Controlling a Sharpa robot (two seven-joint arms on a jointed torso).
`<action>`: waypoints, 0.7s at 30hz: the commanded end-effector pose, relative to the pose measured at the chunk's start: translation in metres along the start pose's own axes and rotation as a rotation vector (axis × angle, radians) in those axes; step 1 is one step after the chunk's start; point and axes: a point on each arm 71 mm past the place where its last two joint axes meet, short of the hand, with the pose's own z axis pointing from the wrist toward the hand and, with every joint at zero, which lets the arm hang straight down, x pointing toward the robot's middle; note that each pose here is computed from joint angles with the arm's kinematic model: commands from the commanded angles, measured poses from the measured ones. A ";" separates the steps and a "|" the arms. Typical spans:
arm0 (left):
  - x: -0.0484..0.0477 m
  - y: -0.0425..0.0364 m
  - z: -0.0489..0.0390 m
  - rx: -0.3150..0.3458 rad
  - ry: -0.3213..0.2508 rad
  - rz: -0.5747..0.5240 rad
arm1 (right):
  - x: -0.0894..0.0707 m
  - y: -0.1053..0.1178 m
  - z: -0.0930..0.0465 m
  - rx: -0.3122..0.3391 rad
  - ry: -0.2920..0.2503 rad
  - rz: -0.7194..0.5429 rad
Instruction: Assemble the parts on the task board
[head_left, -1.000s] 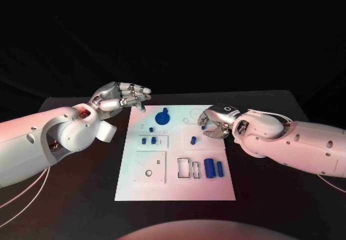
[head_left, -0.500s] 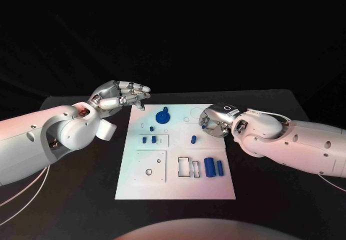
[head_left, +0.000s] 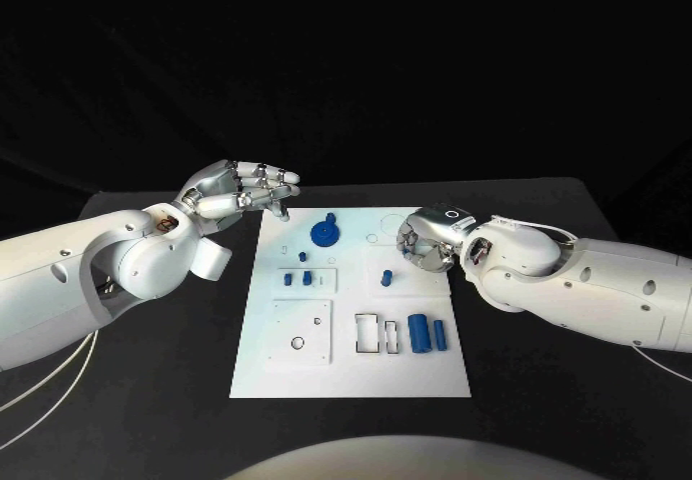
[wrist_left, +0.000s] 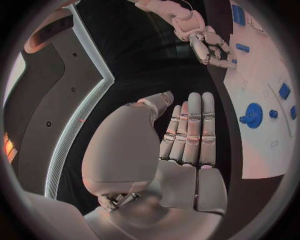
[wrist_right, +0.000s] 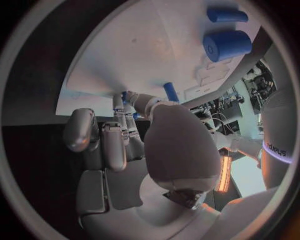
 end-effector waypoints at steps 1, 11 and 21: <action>0.0020 -0.0001 0.0001 -0.004 0.023 0.006 | 0.010 0.004 -0.001 0.004 0.039 -0.029; 0.0027 0.0006 -0.0003 -0.015 0.036 0.014 | 0.010 0.007 -0.003 0.004 0.010 -0.045; 0.0018 0.0009 -0.0008 -0.018 0.038 0.021 | 0.002 0.009 -0.008 -0.007 -0.086 -0.025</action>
